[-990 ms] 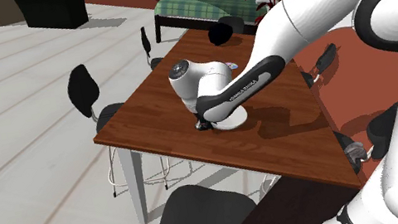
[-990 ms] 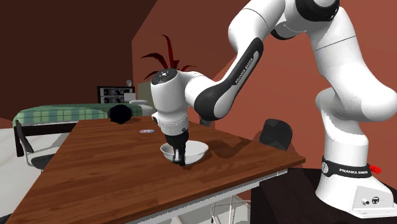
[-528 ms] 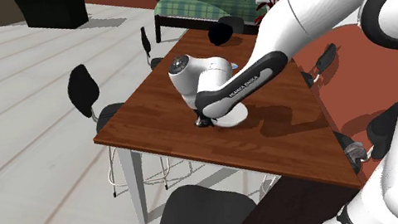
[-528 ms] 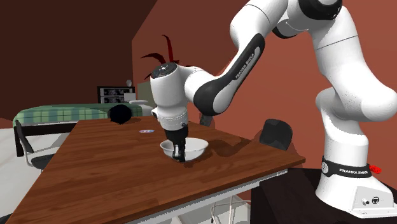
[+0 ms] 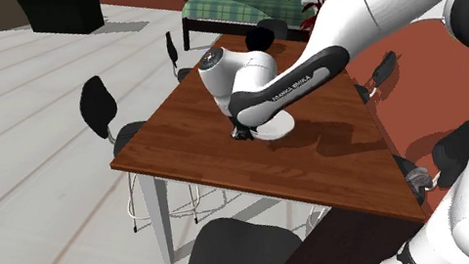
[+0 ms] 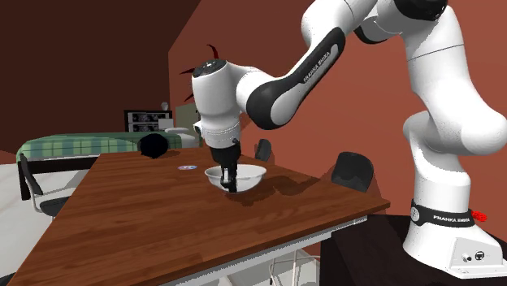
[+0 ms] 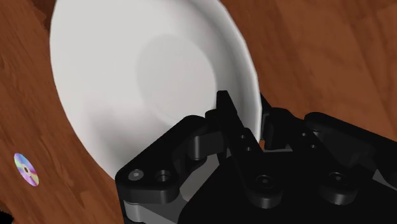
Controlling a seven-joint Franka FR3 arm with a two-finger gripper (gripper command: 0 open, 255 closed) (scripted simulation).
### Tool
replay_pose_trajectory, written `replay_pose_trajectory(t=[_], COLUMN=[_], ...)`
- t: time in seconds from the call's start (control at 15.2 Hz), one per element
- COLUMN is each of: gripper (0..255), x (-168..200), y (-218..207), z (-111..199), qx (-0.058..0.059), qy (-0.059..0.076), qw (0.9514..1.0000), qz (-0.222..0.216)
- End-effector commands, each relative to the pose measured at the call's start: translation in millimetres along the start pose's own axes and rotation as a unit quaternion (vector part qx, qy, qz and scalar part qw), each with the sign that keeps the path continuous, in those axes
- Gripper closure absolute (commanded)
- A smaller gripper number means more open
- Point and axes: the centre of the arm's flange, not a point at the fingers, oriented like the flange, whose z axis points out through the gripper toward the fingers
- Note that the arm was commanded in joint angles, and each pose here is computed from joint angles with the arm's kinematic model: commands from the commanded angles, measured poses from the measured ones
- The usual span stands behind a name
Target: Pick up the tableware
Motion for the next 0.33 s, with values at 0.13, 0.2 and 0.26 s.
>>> replay_pose_trajectory(t=[0.13,0.2,0.26], gripper=[255,255,255], x=[-0.8,-0.9,-0.9], y=[10.9,11.3,11.3], z=[-18.2,-18.9,-18.9], qx=[0.000,0.000,0.000], qy=[0.000,0.000,0.000], qw=[1.0000,1.0000,1.0000], qz=[0.000,0.000,0.000])
